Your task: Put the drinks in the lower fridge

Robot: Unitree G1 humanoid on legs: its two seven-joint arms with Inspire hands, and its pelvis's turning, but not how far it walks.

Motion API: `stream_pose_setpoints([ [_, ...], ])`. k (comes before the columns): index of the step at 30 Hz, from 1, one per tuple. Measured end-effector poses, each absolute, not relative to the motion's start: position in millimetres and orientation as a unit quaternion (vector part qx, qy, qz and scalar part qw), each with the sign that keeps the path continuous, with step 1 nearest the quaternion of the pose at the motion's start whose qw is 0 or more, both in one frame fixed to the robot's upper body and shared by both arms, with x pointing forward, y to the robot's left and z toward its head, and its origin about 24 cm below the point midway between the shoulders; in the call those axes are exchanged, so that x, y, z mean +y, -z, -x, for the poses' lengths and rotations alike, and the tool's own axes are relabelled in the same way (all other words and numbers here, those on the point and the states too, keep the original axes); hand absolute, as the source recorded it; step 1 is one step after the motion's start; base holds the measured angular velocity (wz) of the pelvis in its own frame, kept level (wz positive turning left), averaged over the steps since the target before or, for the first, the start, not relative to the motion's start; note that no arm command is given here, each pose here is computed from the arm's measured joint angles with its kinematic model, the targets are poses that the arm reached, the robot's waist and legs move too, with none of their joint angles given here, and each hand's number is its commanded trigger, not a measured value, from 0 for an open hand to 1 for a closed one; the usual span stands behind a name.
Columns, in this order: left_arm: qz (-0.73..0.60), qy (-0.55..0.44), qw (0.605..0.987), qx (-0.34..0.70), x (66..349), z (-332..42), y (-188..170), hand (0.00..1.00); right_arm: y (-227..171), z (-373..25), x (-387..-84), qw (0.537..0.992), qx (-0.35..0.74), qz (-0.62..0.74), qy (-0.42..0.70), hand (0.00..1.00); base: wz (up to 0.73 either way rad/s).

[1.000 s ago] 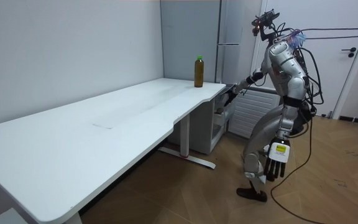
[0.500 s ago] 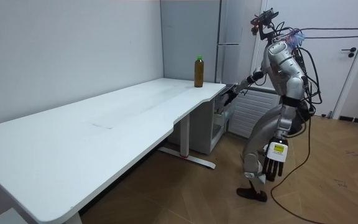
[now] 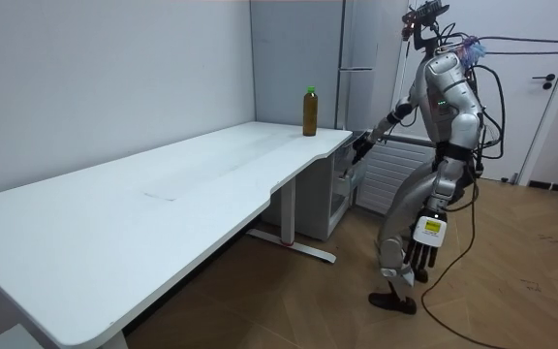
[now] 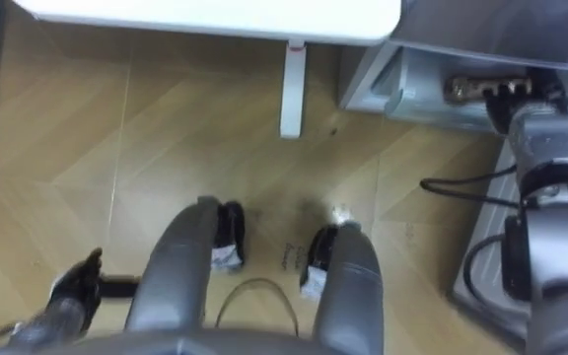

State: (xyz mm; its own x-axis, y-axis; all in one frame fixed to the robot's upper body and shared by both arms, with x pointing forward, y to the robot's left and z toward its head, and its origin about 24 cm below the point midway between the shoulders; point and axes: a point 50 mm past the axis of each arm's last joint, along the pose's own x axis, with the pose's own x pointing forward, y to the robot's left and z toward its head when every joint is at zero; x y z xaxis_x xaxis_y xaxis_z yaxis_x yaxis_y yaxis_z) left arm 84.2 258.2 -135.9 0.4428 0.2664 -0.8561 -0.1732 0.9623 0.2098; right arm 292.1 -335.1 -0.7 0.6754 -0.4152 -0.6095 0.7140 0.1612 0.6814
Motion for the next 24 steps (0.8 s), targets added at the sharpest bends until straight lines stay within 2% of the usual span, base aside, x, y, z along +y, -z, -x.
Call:
stream_pose_setpoints([
  [10, -0.028, -0.137, 0.848, 0.511, 266.7, -82.7, 135.3, 0.0, 30.2, -260.0, -340.0, 0.741, 0.171, -0.51, 0.403, 0.0, 0.04],
  [15, 0.003, -0.172, 0.838, 0.518, 269.0, -76.8, 139.9, 0.0, 45.8, -242.7, -339.4, 0.749, 0.193, -0.485, 0.408, 0.0, 0.02],
  [20, 0.015, -0.187, 0.817, 0.545, 272.9, -55.2, 146.0, 0.0, 71.5, -200.4, -346.0, 0.767, 0.228, -0.439, 0.409, 0.0, -0.02],
  [24, 0.029, -0.217, 0.803, 0.554, 276.9, -37.6, 147.2, 0.0, 93.4, -155.0, -348.2, 0.765, 0.265, -0.416, 0.414, 0.0, -0.03],
])
